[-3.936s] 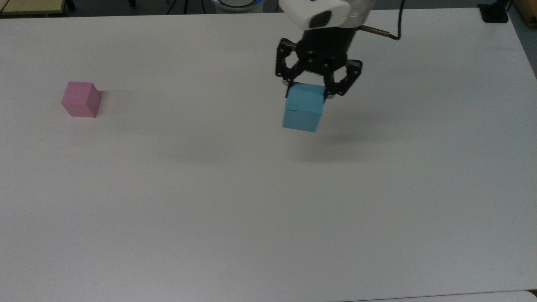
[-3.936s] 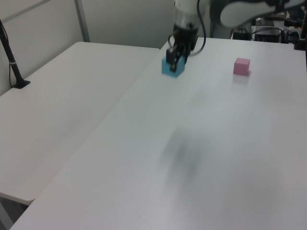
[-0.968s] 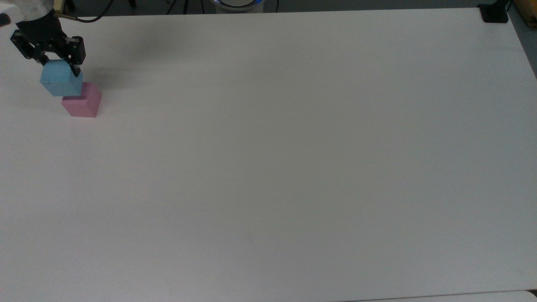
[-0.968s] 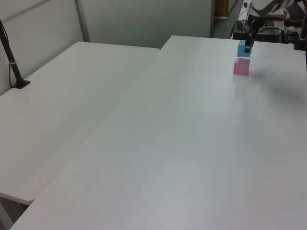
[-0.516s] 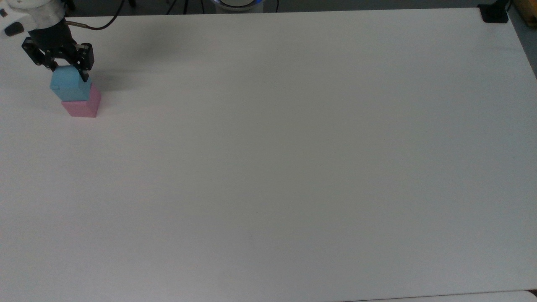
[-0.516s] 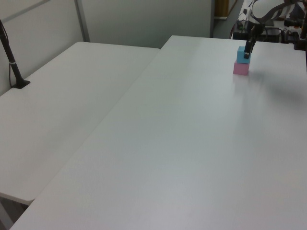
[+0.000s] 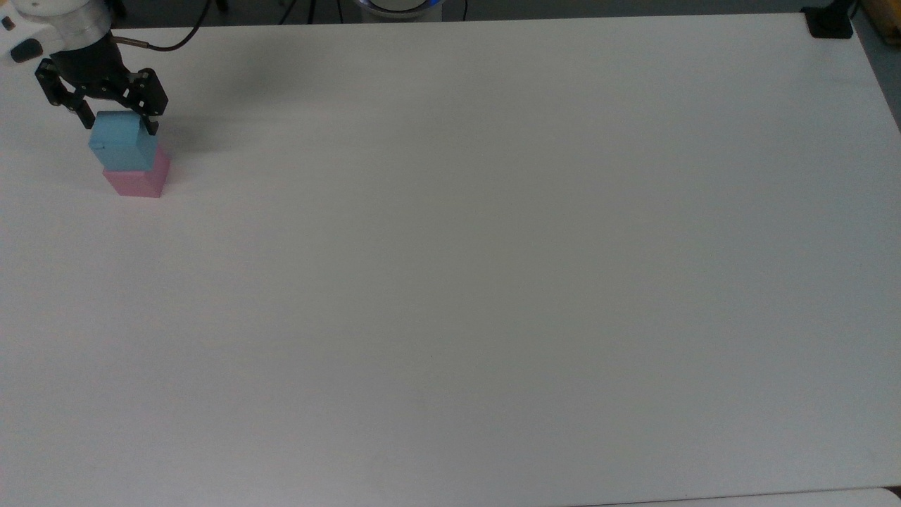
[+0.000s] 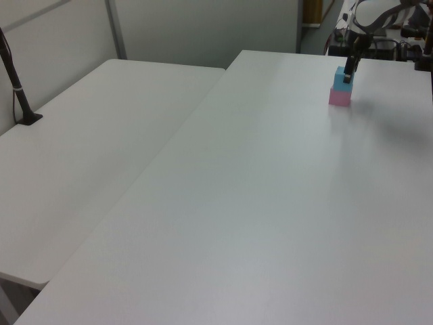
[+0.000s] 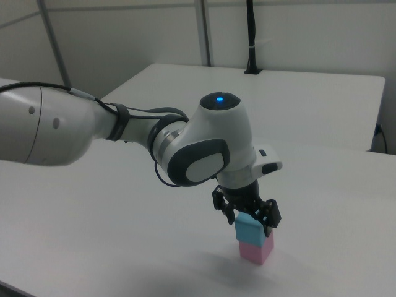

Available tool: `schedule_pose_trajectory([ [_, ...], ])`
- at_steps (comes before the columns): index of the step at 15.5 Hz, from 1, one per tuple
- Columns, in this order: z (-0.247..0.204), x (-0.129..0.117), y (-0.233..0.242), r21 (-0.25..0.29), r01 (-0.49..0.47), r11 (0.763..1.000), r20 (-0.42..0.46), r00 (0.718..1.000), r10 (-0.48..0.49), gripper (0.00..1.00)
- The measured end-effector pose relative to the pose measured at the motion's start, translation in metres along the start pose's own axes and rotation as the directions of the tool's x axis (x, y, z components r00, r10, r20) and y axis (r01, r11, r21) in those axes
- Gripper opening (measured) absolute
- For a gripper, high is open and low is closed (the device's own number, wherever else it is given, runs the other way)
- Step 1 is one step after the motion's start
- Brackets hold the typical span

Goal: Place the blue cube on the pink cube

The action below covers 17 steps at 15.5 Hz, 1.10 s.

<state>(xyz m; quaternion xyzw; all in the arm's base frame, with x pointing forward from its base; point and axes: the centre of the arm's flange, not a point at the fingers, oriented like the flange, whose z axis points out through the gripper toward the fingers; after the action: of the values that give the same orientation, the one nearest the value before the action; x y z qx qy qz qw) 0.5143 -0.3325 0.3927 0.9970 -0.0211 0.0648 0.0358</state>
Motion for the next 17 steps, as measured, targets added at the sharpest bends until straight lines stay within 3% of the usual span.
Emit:
schedule_pose_trajectory([
  [5, -0.004, 0.001, 0.001, -0.005, -0.001, 1.000, -0.007, 1.000, 0.001, 1.00],
  [8, -0.034, -0.001, 0.003, 0.006, -0.020, 1.000, 0.013, 1.000, 0.020, 1.00],
  [13, -0.177, 0.005, -0.021, 0.092, -0.141, 0.986, 0.105, 0.986, 0.131, 1.00],
  [17, -0.257, 0.021, -0.098, 0.106, -0.201, 0.974, 0.083, 0.978, 0.193, 1.00],
])
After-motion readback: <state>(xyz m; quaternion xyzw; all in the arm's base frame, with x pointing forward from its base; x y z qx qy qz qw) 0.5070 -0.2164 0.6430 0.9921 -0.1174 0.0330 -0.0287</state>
